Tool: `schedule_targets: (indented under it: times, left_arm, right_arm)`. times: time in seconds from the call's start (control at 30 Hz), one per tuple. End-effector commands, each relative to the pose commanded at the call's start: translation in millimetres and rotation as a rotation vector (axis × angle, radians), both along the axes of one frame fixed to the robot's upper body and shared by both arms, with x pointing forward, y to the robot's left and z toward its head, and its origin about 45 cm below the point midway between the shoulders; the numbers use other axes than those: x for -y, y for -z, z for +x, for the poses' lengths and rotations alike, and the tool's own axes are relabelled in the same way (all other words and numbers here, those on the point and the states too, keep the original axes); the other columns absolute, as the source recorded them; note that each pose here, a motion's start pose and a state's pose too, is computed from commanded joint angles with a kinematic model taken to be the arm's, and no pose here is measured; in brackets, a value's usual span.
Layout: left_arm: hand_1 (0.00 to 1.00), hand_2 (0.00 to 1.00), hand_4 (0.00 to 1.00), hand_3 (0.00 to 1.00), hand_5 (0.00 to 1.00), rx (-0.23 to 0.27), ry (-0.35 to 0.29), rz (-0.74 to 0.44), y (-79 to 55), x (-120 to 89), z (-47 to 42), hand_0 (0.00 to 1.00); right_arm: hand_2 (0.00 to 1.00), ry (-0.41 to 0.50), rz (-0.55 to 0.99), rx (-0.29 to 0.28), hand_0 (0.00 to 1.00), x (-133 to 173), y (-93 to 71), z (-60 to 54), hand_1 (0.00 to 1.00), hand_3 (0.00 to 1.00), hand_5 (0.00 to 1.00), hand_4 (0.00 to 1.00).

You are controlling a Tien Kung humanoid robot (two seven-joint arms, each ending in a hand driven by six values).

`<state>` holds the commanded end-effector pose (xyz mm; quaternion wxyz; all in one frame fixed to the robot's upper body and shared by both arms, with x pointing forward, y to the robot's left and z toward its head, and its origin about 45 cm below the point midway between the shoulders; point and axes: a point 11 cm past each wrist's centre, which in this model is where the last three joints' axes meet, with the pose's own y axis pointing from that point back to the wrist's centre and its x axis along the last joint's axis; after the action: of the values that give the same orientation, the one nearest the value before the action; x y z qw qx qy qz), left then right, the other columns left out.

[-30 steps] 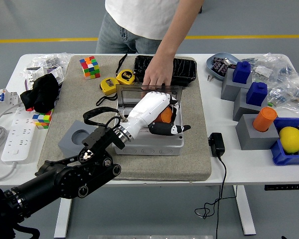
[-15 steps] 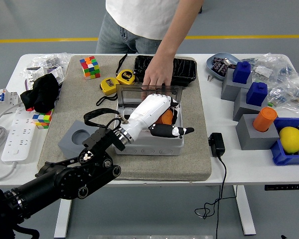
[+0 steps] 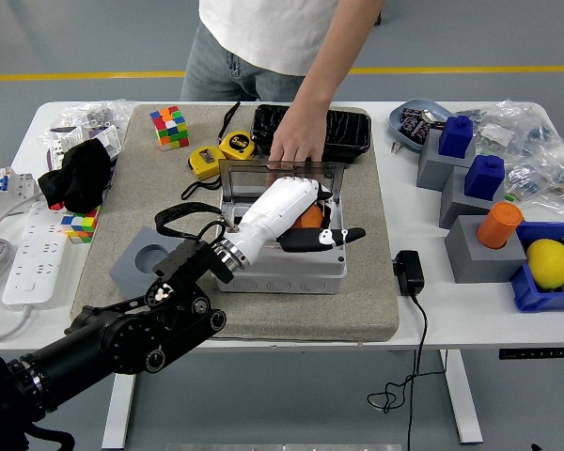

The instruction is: Fetch the battery,place it into the box,close the lid of the box

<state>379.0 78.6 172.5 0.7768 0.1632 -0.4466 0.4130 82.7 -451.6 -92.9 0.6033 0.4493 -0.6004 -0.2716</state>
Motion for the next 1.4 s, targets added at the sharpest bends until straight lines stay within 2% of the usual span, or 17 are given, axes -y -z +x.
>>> schedule_targets:
  times: [0.03,0.2,0.23,0.4,0.43,0.6,0.63,0.8,0.83,0.97,1.0,1.03,1.2,1.23,1.33,1.4]
  left_arm:
    - [0.002,0.081,0.973,0.217,0.998,0.0,0.0,0.001,0.5,0,0.0,0.074]
    - [0.002,0.081,0.973,0.217,0.998,-0.009,0.005,0.002,1.9,-1,-0.1,0.074]
    - [0.116,0.184,0.979,0.306,0.998,-0.013,0.006,0.003,2.4,-1,0.0,0.167]
    - [0.116,0.184,0.979,0.306,0.998,-0.022,0.011,0.009,4.8,-1,-0.8,0.167]
    - [0.47,0.459,0.983,0.481,0.998,-0.025,0.012,0.01,5.3,-1,-0.8,0.337]
    - [0.47,0.459,0.983,0.481,0.998,-0.026,0.01,0.009,7.2,-2,-1.7,0.337]
    - [0.521,0.515,0.988,0.513,0.998,-0.023,0.007,0.005,7.1,-3,-2.0,0.527]
    - [0.521,0.515,0.988,0.513,0.998,-0.006,0.003,-0.004,4.9,-3,-2.6,0.527]
    - [0.353,0.387,0.994,0.471,0.998,-0.002,0.003,-0.006,4.0,-2,-2.8,0.472]
    - [0.353,0.387,0.994,0.471,0.998,0.023,0.018,-0.017,-2.6,0,-6.3,0.472]
    - [0.353,0.387,0.994,0.471,0.998,0.028,0.029,-0.015,-5.2,2,-8.2,0.472]
    - [0.249,0.283,0.998,0.412,0.998,0.035,0.04,-0.012,-7.7,4,-10.5,0.37]
    - [0.249,0.283,0.998,0.412,0.998,0.052,0.106,0.01,-21.6,11,-26.0,0.37]
    - [0.166,0.233,0.998,0.349,0.998,0.045,0.113,0.019,-23.2,11,-28.1,0.307]
    - [0.166,0.233,0.998,0.349,0.998,-0.009,0.149,0.04,-33.0,15,-36.7,0.307]
    - [0.166,0.233,0.998,0.349,0.998,-0.083,0.14,0.019,-45.8,14,-37.6,0.307]
  right_arm:
    - [0.716,0.0,0.0,0.001,0.753,0,0.0,0.1,0.698,0.752,0.982,0.998]
    - [0.716,-0.001,0.0,-0.002,0.753,0,0.2,-0.9,0.698,0.752,0.982,0.998]
    - [0.716,-0.001,0.0,-0.002,0.753,0,0.2,-0.9,0.699,0.752,0.982,0.998]
    - [0.716,0.0,0.0,-0.001,0.753,0,0.2,-1.2,0.699,0.752,0.982,0.998]
    - [0.716,0.0,0.0,-0.001,0.753,0,0.2,-1.1,0.699,0.752,0.982,0.998]
    - [0.716,0.001,0.001,-0.004,0.753,0,0.5,-2.6,0.699,0.752,0.982,0.998]
    - [0.716,0.001,0.001,-0.004,0.753,0,0.6,-2.9,0.698,0.752,0.981,0.998]
    - [0.716,0.001,0.003,-0.005,0.753,-1,1.1,-3.8,0.698,0.752,0.981,0.998]
    - [0.716,0.0,0.003,-0.005,0.754,-1,1.1,-3.8,0.698,0.752,0.979,0.998]
    - [0.716,0.001,0.003,-0.004,0.754,-1,1.0,-3.5,0.698,0.752,0.979,0.998]
    - [0.716,0.001,0.002,-0.004,0.754,0,0.8,-3.3,0.698,0.752,0.979,0.998]
    - [0.716,0.002,0.001,-0.003,0.754,0,0.7,-3.2,0.699,0.753,0.979,0.998]
    - [0.716,0.006,0.0,-0.001,0.754,1,0.4,-3.3,0.699,0.753,0.979,0.998]
    - [0.716,0.007,0.0,-0.001,0.753,0,0.5,-3.4,0.699,0.753,0.978,0.998]
    - [0.716,0.011,0.0,-0.001,0.753,0,0.6,-3.9,0.699,0.753,0.978,0.998]
    - [0.716,0.013,0.0,0.0,0.753,0,0.7,-3.9,0.699,0.753,0.978,0.998]
